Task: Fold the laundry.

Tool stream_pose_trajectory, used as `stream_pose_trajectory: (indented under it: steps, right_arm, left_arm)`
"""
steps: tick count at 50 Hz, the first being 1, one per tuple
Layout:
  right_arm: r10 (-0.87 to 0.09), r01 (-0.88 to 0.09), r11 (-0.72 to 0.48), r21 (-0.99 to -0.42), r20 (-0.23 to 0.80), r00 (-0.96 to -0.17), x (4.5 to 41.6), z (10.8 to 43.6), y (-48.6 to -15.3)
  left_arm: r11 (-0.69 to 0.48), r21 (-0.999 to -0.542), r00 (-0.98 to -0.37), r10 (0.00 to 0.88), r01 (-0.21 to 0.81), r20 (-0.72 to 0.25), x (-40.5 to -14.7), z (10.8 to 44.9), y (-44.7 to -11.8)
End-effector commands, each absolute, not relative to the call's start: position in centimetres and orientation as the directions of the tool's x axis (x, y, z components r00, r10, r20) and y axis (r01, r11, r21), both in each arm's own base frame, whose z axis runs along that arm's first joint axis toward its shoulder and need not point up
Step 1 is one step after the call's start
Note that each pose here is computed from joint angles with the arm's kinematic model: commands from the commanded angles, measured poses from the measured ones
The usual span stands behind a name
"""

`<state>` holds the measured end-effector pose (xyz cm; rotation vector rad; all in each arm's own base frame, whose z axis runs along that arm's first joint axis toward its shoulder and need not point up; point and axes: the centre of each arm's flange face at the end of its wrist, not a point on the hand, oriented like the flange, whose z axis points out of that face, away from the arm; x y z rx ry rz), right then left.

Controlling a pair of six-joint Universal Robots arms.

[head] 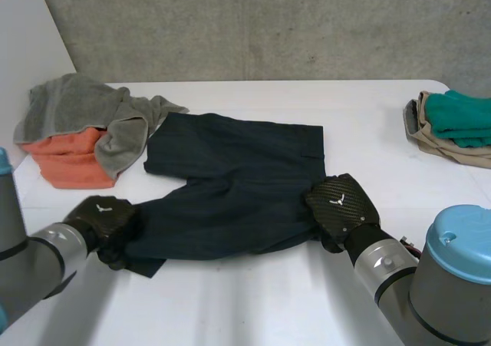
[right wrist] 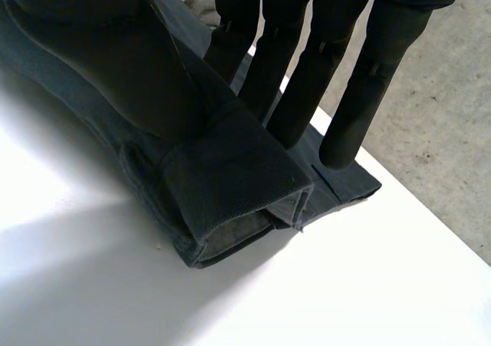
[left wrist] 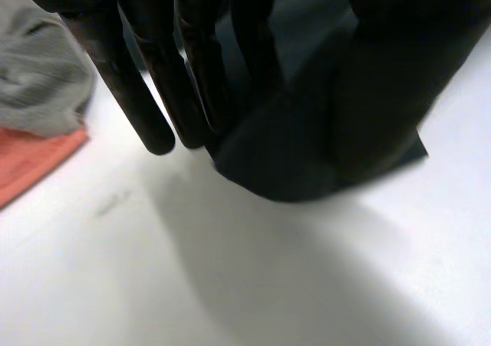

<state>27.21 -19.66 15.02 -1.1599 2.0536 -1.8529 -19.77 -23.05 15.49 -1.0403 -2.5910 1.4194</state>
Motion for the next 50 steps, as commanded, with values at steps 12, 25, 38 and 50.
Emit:
stream_pose_trajectory:
  steps: [12,25,38,50]
  right_arm:
    - [-0.904,-0.874,-0.062,-0.482,0.399,-0.156,21.7,17.2,-13.6]
    - [-0.737,-0.696,0.028,-0.718,0.455,-0.499,25.7,18.3,-22.8]
    - [-0.386,-0.584,-0.105,-0.805,0.574,-0.722,29.8,18.8,-32.6]
    - [-0.187,-0.625,-0.244,-0.742,0.668,-0.720,31.9,14.3,-38.1]
  left_arm:
    - [0.343,-0.572,-0.530,0.825,0.745,-0.196,-20.9,18.2,-15.5]
    - [0.086,-0.704,-0.517,0.742,0.705,-0.426,-25.2,21.4,-25.5]
    - [-0.149,-0.839,-0.719,0.450,0.524,-0.530,-31.3,23.0,-38.9]
    - [-0.145,-0.825,-0.736,0.386,0.547,-0.556,-33.8,17.4,-41.8]
